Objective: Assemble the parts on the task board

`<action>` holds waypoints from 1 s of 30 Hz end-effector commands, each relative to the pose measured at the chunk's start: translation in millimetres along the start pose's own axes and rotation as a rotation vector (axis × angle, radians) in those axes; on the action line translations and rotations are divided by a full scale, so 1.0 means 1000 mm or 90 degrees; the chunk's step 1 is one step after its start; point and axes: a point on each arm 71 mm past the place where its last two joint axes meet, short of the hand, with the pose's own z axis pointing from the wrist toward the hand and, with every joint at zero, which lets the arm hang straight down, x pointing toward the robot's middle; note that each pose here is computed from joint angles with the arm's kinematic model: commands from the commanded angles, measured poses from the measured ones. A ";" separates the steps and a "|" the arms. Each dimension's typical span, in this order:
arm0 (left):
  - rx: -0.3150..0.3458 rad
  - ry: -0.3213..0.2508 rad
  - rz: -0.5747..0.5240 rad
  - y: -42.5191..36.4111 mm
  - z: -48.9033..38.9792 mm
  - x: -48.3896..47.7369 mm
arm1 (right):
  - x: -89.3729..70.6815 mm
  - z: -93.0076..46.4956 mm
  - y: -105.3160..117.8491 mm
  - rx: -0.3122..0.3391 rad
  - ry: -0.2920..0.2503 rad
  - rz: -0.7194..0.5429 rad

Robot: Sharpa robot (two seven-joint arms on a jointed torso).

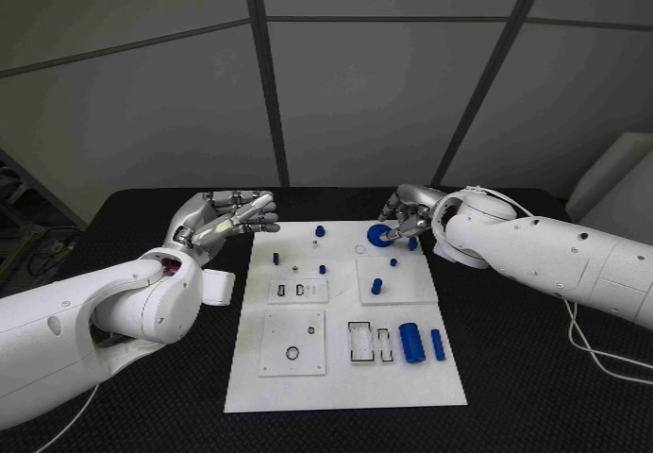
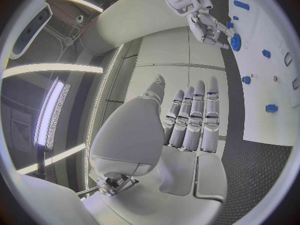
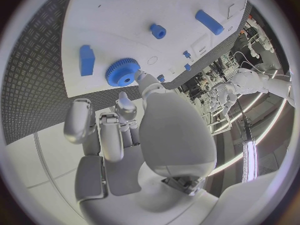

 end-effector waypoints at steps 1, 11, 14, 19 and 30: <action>0.005 0.010 0.000 -0.0014 0.0006 0.0018 | 0.003 0.002 0.000 0.005 0.028 -0.003; 0.004 0.009 0.000 -0.0013 0.0006 0.0018 | 0.006 0.006 0.002 0.003 0.043 -0.019; 0.004 0.010 0.000 -0.0013 0.0006 0.0019 | 0.006 0.006 0.002 0.004 0.046 -0.022; 0.004 0.009 0.000 -0.0013 0.0006 0.0018 | 0.006 0.007 0.001 0.006 0.050 -0.025; 0.004 0.008 0.001 -0.0013 0.0006 0.0015 | 0.006 0.007 -0.001 0.009 0.051 -0.030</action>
